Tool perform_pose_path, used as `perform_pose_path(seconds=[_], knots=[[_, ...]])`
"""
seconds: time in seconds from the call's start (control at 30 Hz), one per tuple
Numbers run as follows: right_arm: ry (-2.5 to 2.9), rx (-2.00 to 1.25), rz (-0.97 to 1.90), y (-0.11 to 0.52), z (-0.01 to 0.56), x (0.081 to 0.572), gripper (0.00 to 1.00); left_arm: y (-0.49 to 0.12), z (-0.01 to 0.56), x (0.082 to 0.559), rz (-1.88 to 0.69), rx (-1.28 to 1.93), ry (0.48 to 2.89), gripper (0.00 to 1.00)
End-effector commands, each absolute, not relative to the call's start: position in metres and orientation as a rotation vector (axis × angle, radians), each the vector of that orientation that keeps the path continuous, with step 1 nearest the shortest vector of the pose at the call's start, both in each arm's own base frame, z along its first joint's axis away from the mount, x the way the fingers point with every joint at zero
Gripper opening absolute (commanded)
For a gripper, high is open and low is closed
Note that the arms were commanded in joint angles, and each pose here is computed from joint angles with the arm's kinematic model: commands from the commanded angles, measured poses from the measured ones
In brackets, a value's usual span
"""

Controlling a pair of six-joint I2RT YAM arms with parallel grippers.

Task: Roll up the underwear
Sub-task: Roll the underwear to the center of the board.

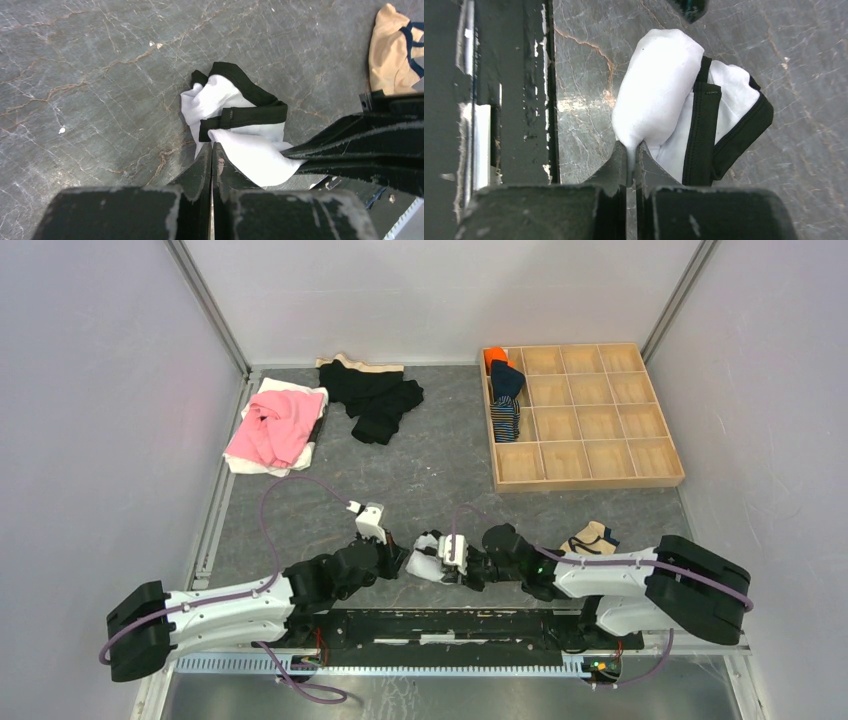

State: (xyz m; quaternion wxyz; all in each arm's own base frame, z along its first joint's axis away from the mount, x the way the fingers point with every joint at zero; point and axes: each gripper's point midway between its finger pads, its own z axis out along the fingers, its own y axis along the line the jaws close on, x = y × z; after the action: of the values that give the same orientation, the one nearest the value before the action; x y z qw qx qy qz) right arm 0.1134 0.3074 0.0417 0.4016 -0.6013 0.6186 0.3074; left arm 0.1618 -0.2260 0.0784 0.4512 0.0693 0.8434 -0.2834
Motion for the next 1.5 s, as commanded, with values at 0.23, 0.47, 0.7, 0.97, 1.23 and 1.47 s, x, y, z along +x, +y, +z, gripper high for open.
perform_pose_path(seconds=[0.23,0.47,0.7,0.97,1.23,1.47], knots=[[1.880,-1.259,1.262,0.302,0.040,0.094,0.00,-0.236,0.090,0.160,-0.751,0.242,2.038,0.02],[2.038,-1.032,1.448,0.299,0.040,0.098,0.00,-0.246,0.097,0.154,-0.819,0.297,2.021,0.02],[2.192,-0.817,1.479,0.288,0.027,0.111,0.00,-0.260,0.096,0.149,-0.863,0.356,2.024,0.02],[2.340,-0.626,1.467,0.273,0.007,0.119,0.00,-0.275,0.094,0.144,-0.908,0.432,2.027,0.02],[2.401,-0.543,1.449,0.267,-0.001,0.125,0.00,-0.289,0.099,0.137,-0.980,0.503,2.001,0.02],[2.454,-0.496,1.433,0.266,-0.004,0.129,0.00,-0.294,0.091,0.138,-0.966,0.518,2.015,0.02]])
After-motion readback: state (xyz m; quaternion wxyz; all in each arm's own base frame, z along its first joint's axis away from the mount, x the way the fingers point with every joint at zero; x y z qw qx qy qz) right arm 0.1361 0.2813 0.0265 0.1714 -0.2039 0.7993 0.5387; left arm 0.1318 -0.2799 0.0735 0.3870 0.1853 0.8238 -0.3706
